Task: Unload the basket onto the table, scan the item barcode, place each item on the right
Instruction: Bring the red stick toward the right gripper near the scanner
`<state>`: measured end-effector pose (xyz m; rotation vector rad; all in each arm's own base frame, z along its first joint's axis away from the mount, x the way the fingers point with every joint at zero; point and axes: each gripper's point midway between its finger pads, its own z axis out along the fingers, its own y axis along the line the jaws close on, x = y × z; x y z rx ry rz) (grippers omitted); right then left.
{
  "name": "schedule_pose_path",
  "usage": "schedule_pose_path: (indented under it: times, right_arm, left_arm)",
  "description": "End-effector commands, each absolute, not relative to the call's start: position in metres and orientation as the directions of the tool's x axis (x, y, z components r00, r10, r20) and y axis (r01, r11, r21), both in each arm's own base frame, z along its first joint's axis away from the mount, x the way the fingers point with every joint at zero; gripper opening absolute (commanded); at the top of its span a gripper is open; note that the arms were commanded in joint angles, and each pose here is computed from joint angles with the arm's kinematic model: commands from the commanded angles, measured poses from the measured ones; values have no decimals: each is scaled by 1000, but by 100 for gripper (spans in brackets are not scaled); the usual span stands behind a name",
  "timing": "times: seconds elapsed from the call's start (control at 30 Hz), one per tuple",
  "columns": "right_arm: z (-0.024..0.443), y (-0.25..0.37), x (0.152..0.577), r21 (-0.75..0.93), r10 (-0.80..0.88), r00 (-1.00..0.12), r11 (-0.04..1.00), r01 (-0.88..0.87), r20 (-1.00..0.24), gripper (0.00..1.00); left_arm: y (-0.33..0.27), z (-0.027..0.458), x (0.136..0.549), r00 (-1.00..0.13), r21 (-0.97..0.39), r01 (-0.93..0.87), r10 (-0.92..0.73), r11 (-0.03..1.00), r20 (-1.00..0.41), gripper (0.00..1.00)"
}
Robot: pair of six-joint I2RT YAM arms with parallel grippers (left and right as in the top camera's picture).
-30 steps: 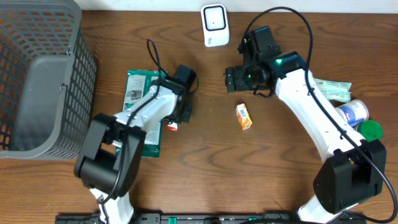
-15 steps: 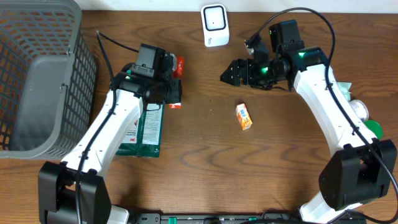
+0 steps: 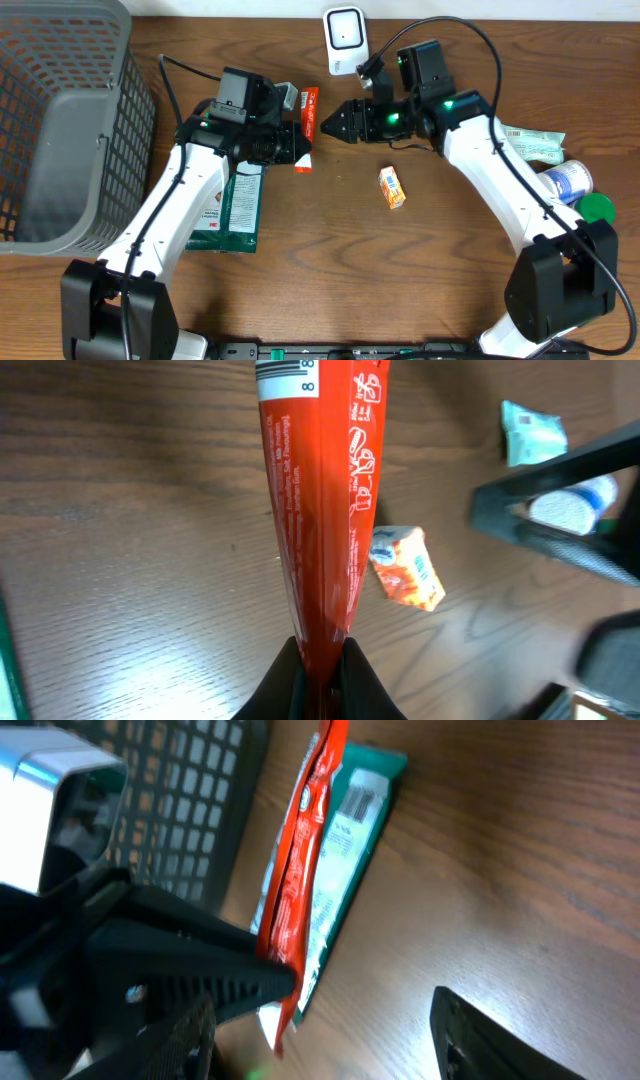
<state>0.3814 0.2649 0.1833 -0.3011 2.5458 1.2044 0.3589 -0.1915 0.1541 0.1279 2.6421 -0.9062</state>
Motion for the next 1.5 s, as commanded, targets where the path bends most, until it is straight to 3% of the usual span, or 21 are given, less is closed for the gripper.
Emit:
schedule_pose_path:
  times: [0.0, 0.2, 0.3, 0.73, 1.0, 1.17, 1.47]
  right_arm:
    - [170, 276, 374, 741, -47, -946, 610, -281, -320, 63]
    - [165, 293, 373, 727, -56, -929, 605, -324, -367, 57]
    - [160, 294, 378, 708, -24, -927, 639, -302, -374, 57]
    - [177, 302, 393, 729, 26, -900, 596, -336, -436, 56]
    - [176, 302, 382, 756, -19, -915, 557, -343, -402, 55]
    - [172, 281, 390, 754, 1, -922, 575, -316, -387, 57]
    - [184, 273, 383, 817, -25, -931, 472, -332, -364, 62]
  left_arm:
    - [-188, 168, 364, -939, -653, 191, -57, 733, -340, 7]
    - [-181, 172, 368, -938, -671, 182, -78, 718, -338, 7]
    - [-182, 173, 370, -933, -669, 197, -74, 717, -353, 7]
    - [-189, 172, 365, -918, -640, 277, 0, 717, -396, 7]
    - [-196, 159, 364, -887, -476, 312, 72, 822, -456, 7]
    - [-196, 177, 366, -840, -387, 332, 84, 860, -536, 7]
    - [-195, 209, 369, -796, -403, 333, 25, 852, -605, 7]
